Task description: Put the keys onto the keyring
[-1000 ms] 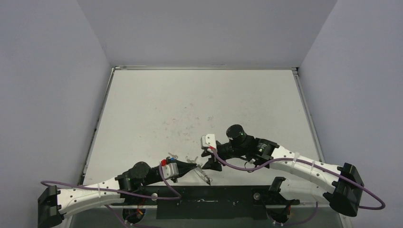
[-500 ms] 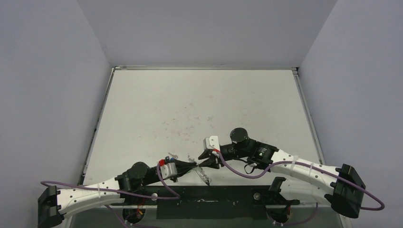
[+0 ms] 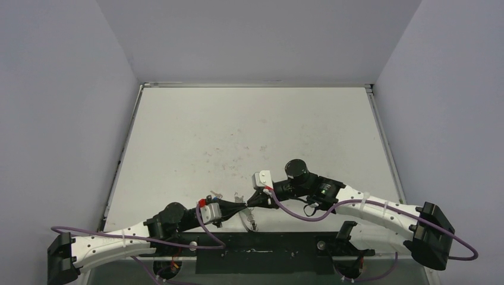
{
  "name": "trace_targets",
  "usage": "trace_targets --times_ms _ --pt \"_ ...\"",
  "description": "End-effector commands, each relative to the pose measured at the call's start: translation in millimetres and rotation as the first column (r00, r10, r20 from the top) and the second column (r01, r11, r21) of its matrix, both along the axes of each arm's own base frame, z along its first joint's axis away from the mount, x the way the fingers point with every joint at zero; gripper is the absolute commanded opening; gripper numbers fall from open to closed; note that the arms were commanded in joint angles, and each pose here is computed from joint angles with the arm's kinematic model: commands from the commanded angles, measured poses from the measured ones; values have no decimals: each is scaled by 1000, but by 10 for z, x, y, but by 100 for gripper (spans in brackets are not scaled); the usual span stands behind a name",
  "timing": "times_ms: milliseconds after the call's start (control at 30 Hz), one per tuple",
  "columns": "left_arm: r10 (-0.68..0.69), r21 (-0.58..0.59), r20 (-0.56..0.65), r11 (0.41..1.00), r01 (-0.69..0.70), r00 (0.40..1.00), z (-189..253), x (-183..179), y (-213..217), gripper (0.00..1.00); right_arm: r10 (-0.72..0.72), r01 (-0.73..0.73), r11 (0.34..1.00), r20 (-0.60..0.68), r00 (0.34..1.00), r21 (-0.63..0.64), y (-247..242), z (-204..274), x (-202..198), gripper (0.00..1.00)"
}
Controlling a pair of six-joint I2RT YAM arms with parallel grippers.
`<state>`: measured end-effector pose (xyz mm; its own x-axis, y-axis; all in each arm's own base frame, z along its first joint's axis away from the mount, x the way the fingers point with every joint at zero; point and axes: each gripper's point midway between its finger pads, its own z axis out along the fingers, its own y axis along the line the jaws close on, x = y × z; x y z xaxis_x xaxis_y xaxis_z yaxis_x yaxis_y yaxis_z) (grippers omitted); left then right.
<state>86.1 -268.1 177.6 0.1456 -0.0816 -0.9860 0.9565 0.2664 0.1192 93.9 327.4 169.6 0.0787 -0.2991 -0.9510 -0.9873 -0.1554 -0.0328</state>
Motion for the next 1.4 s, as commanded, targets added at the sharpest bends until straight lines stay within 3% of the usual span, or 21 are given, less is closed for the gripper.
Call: trace_targets --times_ms 0,67,233,367,533,667,1367 --pt "2 -111 24 994 1 1000 333 -9 13 0 11 -11 1000 26 1000 27 93 222 33 0" --pt "19 -92 17 996 -18 1000 307 19 28 2 -11 11 1000 11 1000 -13 72 210 55 0" --pt "85 28 9 996 -85 996 191 120 115 26 -39 33 987 -39 998 -159 10 148 64 0" --pt "121 120 8 985 -121 993 138 175 178 36 -96 80 945 -34 995 -317 -72 21 94 0" --pt "139 192 8 972 -138 990 101 213 192 36 -198 171 851 -1 980 -497 -141 -101 178 0" --pt "118 204 9 972 -117 993 78 199 126 34 -215 164 812 -27 976 -561 -113 -99 161 0" --pt "61 163 13 985 -62 998 75 177 -115 23 -149 91 841 -66 987 -533 114 -51 40 0"
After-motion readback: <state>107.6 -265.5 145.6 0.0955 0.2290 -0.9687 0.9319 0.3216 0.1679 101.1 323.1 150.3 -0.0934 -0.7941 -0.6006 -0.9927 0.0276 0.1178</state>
